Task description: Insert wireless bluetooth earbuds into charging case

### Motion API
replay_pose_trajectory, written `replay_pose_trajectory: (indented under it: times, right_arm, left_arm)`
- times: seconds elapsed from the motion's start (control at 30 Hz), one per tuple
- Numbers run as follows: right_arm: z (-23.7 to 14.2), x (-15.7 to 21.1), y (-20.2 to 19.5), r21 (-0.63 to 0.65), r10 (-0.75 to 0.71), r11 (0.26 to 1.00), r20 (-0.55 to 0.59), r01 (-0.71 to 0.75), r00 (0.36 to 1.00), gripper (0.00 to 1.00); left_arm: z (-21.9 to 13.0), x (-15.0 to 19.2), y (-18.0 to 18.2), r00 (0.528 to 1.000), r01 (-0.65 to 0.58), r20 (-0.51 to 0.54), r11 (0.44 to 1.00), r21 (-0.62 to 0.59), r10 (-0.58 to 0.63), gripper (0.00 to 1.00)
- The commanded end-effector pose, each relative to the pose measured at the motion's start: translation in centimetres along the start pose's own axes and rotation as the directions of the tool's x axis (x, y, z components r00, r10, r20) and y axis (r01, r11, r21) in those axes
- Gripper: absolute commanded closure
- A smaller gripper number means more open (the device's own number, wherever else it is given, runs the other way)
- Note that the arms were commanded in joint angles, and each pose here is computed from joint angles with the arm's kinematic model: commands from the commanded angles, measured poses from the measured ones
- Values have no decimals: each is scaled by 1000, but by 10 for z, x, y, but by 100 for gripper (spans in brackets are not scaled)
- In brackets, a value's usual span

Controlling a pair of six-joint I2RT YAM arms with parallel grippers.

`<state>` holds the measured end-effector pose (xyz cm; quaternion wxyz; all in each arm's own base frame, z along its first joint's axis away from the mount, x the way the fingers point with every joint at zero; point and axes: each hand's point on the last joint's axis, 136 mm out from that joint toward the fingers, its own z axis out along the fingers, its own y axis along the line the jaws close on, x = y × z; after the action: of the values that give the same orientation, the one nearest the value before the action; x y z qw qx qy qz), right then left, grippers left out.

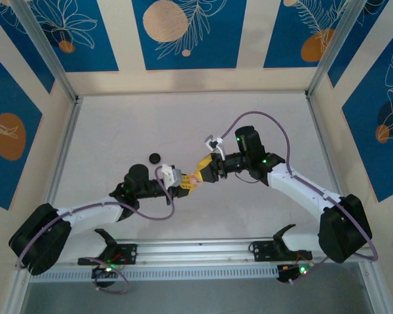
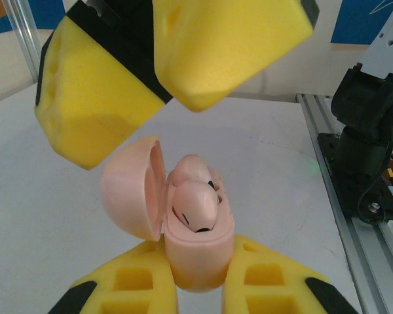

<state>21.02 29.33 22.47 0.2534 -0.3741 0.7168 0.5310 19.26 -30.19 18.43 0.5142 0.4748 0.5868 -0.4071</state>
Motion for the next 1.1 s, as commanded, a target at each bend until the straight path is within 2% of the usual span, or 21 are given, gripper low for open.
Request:
replay_pose_trajectory:
  times: [0.0,0.23,0.43,0.53,0.6,0.7,0.83,0.93,1.0,1.07]
  right_arm:
    - [1,4,11,-48,-1,999,-29,0,1000,45]
    - [-7,5,25,-60,-33,998,-13,32,999,54]
    - [-26,7,34,-27,-65,997,57,67,996,60]
    - [-38,8,12,114,-15,993,104,3,994,60]
    - [-50,9,-14,240,68,965,145,-102,987,60]
    - [-62,13,-36,302,170,926,201,-226,965,60]
    - [-84,22,-70,395,293,829,296,-396,909,60]
    - [-95,30,-88,413,371,764,346,-495,862,60]
    - [-98,30,-93,395,404,747,368,-535,837,60]
    - [-97,28,-92,370,422,751,368,-547,829,60]
  left_arm:
    - [0,-21,-5,998,-44,48,999,23,43,89]
    - [0,-15,5,999,-37,22,999,-36,38,89]
    - [0,-7,12,1000,-24,-7,997,-77,23,89]
    - [2,-5,18,1000,10,-22,995,-100,-12,89]
    - [4,0,23,997,57,-45,991,-123,-63,90]
    - [7,10,37,982,148,-84,970,-193,-167,90]
    - [14,21,57,929,295,-133,907,-300,-346,91]
    - [22,16,67,873,409,-125,848,-336,-471,90]
    - [31,10,70,825,480,-137,808,-341,-548,90]
    - [40,11,71,754,554,-169,752,-357,-635,90]
